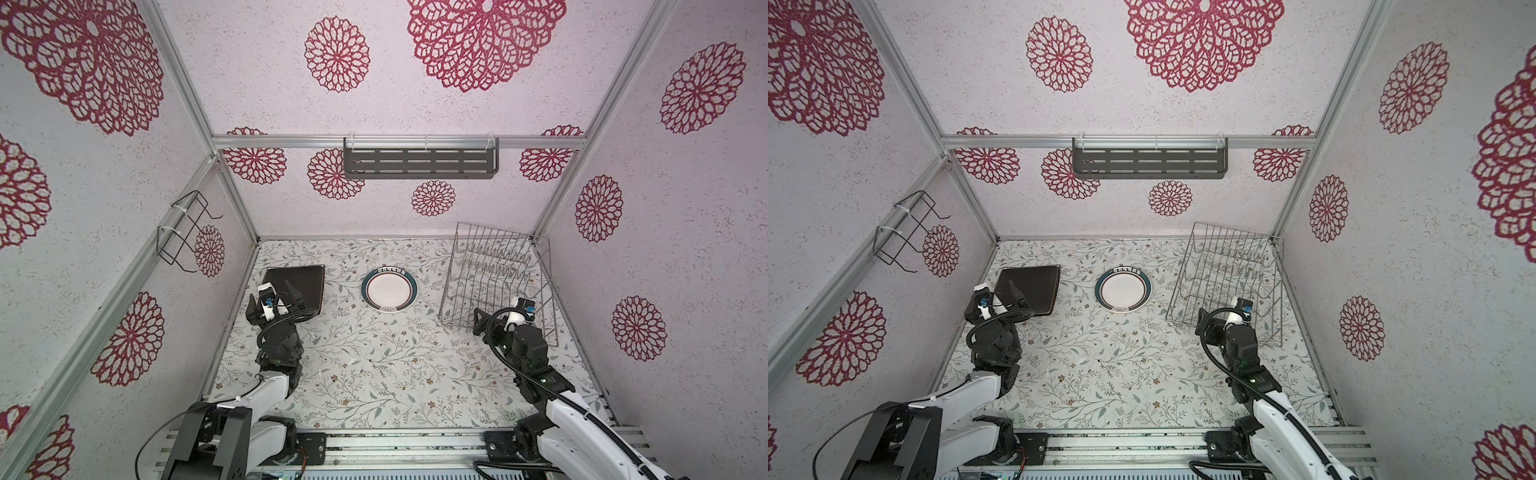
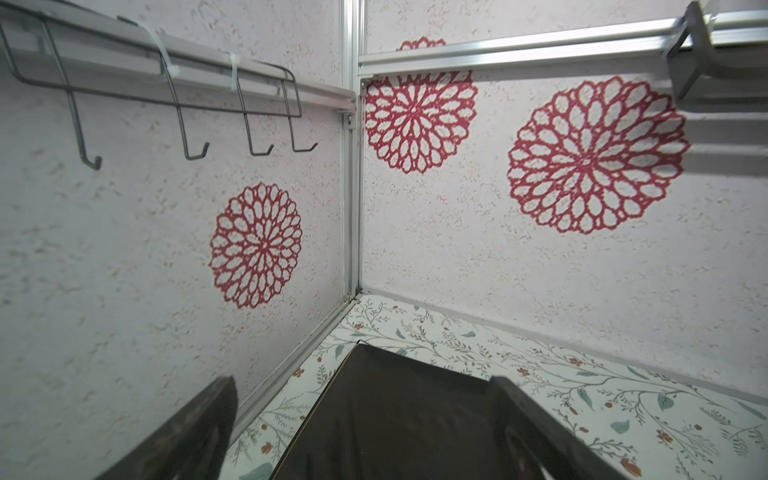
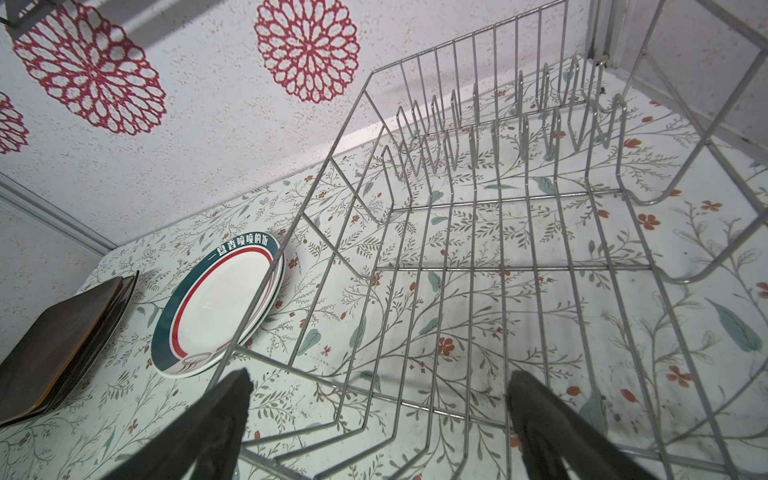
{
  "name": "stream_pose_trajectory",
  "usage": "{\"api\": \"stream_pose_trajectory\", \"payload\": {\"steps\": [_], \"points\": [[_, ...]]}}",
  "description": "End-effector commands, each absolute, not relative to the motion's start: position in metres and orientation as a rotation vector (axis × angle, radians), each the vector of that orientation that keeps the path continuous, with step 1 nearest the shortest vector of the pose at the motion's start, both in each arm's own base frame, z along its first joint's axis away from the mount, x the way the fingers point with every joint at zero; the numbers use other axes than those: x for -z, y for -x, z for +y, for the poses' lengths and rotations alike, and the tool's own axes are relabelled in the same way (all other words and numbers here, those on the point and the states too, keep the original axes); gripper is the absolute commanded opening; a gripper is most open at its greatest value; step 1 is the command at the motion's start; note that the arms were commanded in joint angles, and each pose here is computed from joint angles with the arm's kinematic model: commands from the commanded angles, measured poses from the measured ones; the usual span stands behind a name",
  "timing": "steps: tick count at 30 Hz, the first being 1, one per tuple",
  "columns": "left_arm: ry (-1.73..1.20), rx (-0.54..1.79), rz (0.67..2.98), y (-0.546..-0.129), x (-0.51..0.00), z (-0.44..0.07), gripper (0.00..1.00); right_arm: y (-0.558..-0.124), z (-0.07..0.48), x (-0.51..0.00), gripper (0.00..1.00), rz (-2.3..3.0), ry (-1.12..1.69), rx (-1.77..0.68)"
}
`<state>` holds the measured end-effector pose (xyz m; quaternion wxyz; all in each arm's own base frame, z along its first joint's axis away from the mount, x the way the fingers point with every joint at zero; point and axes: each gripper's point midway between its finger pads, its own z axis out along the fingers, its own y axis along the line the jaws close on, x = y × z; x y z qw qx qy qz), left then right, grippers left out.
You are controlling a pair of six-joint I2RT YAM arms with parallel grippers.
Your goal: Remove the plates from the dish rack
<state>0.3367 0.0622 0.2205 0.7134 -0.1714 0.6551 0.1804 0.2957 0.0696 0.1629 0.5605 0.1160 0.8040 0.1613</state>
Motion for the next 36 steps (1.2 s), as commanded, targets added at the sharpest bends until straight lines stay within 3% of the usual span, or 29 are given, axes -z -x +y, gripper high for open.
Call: {"api": "stream_pose_trajectory", "payload": {"steps": [1, 13, 26, 36], "points": [[0.377, -0.406, 1.543, -0.339, -0.192, 0.068, 0.97, -0.302, 0.066, -0.18, 0.99, 1.852, -0.249, -0.332], [0.31, -0.413, 1.567, -0.364, -0.147, 0.066, 0.97, -0.297, 0.059, -0.184, 0.99, 1.861, -0.208, -0.258], [0.315, -0.329, 1.727, -0.394, -0.129, 0.079, 0.97, -0.308, -0.009, -0.187, 0.99, 1.777, -0.252, 0.286], [0.302, -0.224, 1.785, -0.402, -0.123, 0.083, 0.97, -0.335, -0.04, -0.164, 0.99, 1.664, -0.323, 0.433]]}}
